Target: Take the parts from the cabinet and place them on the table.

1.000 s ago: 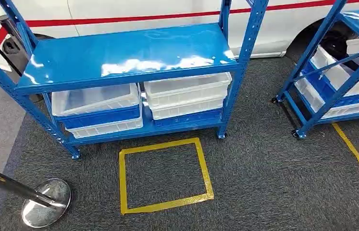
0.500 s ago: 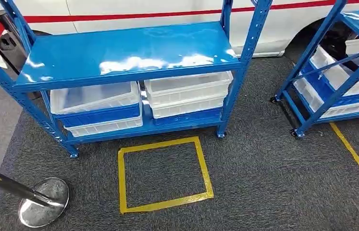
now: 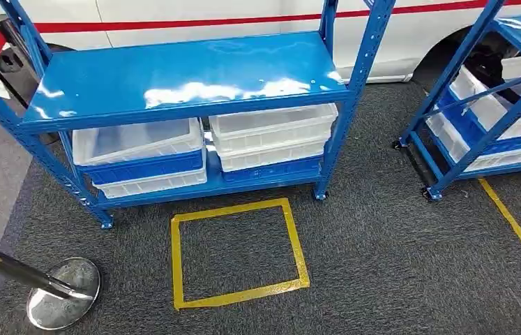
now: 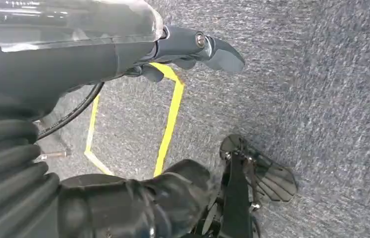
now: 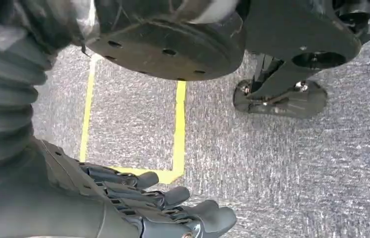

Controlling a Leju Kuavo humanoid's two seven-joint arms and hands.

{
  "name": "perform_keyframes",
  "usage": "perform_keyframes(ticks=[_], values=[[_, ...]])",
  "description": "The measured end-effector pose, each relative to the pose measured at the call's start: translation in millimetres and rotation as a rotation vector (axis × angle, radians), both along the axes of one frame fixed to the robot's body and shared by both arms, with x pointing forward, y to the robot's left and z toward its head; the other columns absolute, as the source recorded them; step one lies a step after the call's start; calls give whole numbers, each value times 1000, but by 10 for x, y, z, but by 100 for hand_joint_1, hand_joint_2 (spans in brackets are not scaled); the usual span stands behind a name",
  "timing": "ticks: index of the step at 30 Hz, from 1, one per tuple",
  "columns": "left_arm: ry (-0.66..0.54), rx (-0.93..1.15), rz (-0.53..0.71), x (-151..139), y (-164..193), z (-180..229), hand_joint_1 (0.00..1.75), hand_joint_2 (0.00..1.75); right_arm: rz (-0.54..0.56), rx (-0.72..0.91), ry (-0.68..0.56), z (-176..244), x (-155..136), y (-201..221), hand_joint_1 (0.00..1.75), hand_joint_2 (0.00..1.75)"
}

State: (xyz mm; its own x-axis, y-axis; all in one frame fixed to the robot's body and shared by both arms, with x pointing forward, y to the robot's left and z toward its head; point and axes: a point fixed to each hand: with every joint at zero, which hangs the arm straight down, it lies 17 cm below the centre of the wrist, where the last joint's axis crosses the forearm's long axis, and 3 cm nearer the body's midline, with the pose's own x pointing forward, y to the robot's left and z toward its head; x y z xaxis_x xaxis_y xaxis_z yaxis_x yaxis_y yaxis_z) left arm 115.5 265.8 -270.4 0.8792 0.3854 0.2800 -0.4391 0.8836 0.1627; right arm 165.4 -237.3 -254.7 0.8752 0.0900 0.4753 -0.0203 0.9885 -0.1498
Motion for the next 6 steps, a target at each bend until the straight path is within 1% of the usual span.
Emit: perform_keyframes(ticks=[6], values=[[6,-7,9,-12,-9,-4,0,175,-9,4,1,-1,-4,-3,0,175]])
